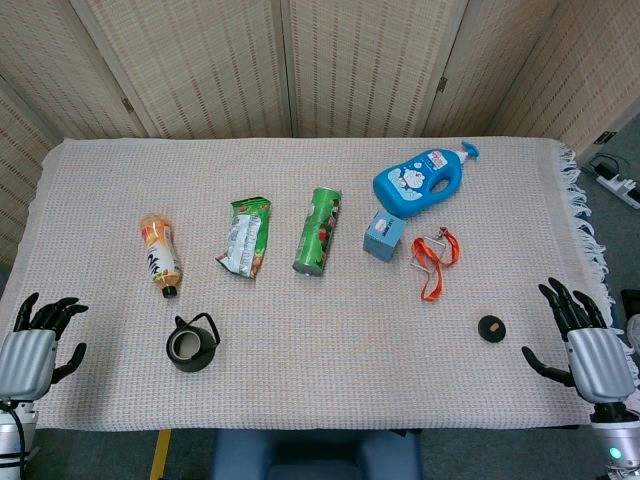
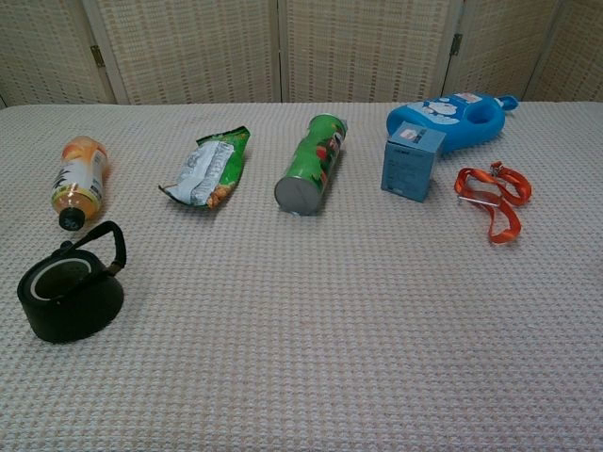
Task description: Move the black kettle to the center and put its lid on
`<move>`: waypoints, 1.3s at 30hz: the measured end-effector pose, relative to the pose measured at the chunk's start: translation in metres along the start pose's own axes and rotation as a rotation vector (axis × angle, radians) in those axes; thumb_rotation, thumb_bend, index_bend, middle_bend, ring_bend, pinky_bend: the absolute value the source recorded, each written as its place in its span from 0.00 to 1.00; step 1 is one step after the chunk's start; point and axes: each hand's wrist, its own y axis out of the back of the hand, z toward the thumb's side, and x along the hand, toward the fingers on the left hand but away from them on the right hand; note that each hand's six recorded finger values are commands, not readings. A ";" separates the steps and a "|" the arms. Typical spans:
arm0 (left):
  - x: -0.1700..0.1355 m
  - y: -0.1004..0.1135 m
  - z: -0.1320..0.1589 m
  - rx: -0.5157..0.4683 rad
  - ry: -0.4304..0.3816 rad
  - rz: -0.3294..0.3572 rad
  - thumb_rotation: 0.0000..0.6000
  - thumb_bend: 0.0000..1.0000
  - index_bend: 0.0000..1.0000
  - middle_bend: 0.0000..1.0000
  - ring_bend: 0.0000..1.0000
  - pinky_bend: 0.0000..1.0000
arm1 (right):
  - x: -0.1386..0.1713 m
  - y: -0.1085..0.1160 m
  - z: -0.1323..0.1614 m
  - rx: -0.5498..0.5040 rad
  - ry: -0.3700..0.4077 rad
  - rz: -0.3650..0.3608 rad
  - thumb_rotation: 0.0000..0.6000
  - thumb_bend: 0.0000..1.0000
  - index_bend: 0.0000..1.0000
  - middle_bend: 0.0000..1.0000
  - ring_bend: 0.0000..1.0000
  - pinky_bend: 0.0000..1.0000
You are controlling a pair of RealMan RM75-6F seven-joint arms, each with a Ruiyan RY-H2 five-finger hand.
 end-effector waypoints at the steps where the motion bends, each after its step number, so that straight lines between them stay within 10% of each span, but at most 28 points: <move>1: 0.000 0.000 0.000 0.000 -0.002 0.002 1.00 0.33 0.26 0.19 0.20 0.00 | 0.000 0.000 0.000 0.000 0.000 0.000 1.00 0.31 0.00 0.06 0.21 0.10; 14: 0.006 0.004 0.006 -0.029 -0.075 0.014 1.00 0.33 0.31 0.21 0.22 0.00 | 0.005 0.014 0.003 0.012 0.008 -0.023 1.00 0.31 0.00 0.06 0.21 0.10; 26: 0.039 0.003 0.057 -0.043 -0.378 -0.017 1.00 0.33 0.32 0.22 0.23 0.00 | 0.007 0.024 0.010 0.035 0.023 -0.031 1.00 0.31 0.00 0.06 0.21 0.10; 39: 0.061 -0.032 0.103 0.158 -0.583 -0.128 1.00 0.32 0.28 0.22 0.21 0.00 | 0.012 0.023 0.004 0.031 -0.003 -0.029 1.00 0.31 0.00 0.06 0.21 0.10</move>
